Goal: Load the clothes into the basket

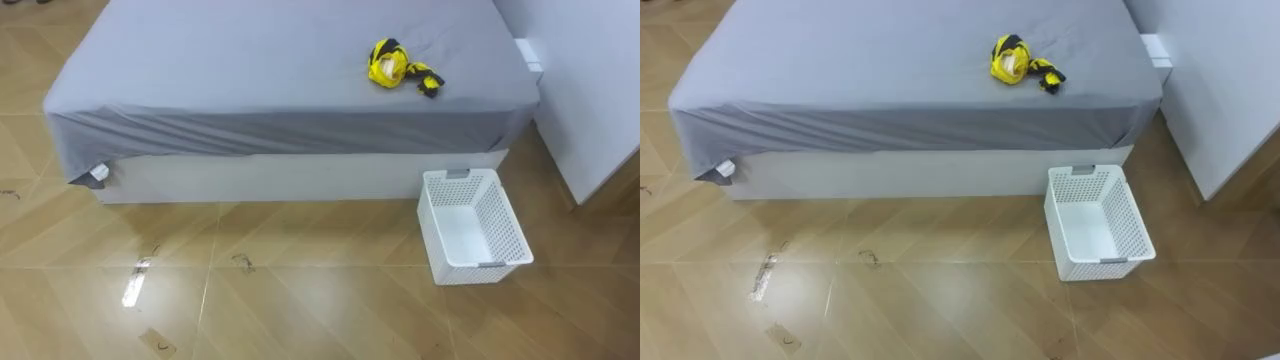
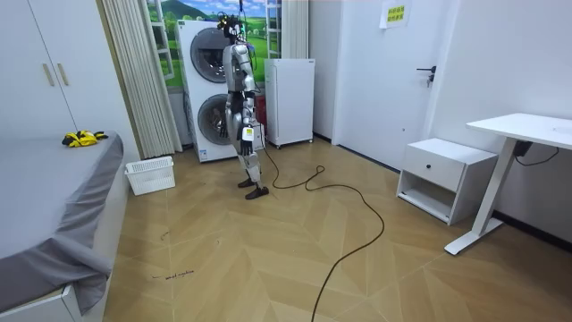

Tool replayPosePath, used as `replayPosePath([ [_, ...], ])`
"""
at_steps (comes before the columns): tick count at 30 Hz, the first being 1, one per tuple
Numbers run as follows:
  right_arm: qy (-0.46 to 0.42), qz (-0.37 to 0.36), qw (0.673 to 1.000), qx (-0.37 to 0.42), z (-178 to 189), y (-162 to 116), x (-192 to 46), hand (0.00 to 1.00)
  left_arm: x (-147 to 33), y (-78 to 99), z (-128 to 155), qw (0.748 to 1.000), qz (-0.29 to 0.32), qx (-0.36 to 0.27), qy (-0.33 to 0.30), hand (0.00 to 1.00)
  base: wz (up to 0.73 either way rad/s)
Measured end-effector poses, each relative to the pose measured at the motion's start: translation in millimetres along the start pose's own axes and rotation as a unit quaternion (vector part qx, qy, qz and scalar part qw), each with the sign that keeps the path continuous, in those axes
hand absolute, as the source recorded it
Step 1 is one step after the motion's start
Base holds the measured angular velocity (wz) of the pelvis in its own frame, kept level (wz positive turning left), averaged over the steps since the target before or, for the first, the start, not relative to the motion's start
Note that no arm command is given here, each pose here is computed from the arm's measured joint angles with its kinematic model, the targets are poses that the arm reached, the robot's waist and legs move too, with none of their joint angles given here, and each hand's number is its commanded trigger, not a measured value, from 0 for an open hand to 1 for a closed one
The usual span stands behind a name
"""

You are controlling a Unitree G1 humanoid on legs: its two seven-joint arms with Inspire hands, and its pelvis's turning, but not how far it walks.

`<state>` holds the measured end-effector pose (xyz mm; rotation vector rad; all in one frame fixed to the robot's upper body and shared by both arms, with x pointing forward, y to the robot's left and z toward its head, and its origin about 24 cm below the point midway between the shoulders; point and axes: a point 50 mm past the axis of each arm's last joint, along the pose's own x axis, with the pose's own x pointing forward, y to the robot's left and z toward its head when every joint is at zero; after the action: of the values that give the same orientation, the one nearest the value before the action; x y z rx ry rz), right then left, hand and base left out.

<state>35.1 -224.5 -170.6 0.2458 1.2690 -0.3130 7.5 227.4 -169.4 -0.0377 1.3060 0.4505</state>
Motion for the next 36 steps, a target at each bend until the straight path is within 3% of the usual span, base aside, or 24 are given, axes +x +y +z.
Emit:
replayPosePath([
  [20, 0.000, 0.006, 1.000, -0.001, 1.6, 1.3, 0.4, 0.00, -0.2, 0.5, -3.2, 1.000, -0.002, -0.002, 0.013, 0.00, 0.01],
  [32, 0.001, 0.020, 1.000, -0.009, 1.6, 4.6, 0.8, 0.00, 0.6, 12.0, -1.5, 0.998, 0.006, -0.057, 0.015, 0.00, 0.01],
  [36, -0.002, 0.010, 1.000, 0.006, 5.5, -0.7, 0.6, 0.00, -1.4, 5.6, -10.8, 0.998, -0.008, -0.053, 0.028, 0.00, 0.10],
])
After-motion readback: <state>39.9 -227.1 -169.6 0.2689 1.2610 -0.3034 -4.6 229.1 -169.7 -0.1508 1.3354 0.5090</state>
